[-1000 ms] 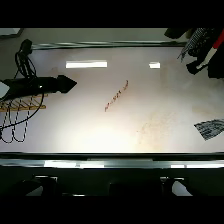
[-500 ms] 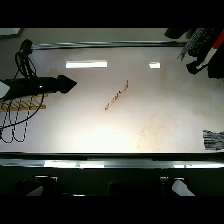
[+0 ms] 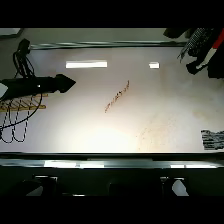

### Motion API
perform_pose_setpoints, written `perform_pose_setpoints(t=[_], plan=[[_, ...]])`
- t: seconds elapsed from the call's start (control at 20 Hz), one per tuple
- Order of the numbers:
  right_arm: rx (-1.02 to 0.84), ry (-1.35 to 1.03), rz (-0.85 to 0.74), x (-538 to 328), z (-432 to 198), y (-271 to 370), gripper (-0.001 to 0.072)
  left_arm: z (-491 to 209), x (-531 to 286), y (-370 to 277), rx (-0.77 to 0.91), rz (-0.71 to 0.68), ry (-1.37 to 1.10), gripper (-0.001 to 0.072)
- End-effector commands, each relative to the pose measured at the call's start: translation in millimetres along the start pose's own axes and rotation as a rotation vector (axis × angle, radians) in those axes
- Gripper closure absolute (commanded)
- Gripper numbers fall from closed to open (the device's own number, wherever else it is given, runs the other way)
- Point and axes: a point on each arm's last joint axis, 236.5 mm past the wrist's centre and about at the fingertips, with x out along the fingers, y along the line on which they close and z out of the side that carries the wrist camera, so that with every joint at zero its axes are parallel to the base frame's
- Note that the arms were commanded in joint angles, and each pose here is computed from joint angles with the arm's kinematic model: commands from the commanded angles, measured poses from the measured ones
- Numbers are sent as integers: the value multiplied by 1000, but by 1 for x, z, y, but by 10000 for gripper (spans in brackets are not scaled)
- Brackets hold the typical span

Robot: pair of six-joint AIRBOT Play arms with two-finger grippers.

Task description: Fold the clothes and pants, and hang the long-sleeved shirts on hangers.

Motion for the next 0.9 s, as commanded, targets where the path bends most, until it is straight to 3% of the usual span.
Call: perform_pose_setpoints(t=[0.0, 0.05, 0.1, 0.15, 0.2, 0.25, 0.3, 0.35, 0.4, 0.45, 0.65, 0.85], plan=[[75, -157, 94, -40, 53, -14, 59, 6, -9, 4, -61, 11, -24, 159], [123, -193, 176, -51, 65, -3, 88, 9, -13, 5, -62, 15, -35, 160], [165, -195, 270, -58, 69, 14, 222, 11, -17, 7, -65, 20, -46, 162], [186, -165, 366, -62, 64, 38, 259, 13, -20, 8, -64, 23, -55, 165], [183, -95, 469, -62, 47, 70, 269, 15, -23, 9, -65, 26, -61, 210], [145, 7, 578, -61, 19, 107, 293, 16, -25, 11, -64, 32, -64, 305], [97, 125, 697, -66, -15, 143, 434, 16, -26, 12, -64, 35, -67, 414], [47, 259, 849, -82, -52, 182, 689, 16, -28, 12, -63, 35, -68, 536], [22, 374, 996, -103, -81, 214, 684, 16, -29, 11, -58, 35, -66, 660], [13, 495, 1097, -122, -110, 239, 684, 15, -31, 9, -53, 35, -65, 686], [-356, 610, 1256, -184, -197, 292, 686, 0, -46, 32, 53, 163, -5, 687], [-691, 651, 1522, -307, -266, 314, 686, -26, -63, 62, 150, 303, 96, 690]])
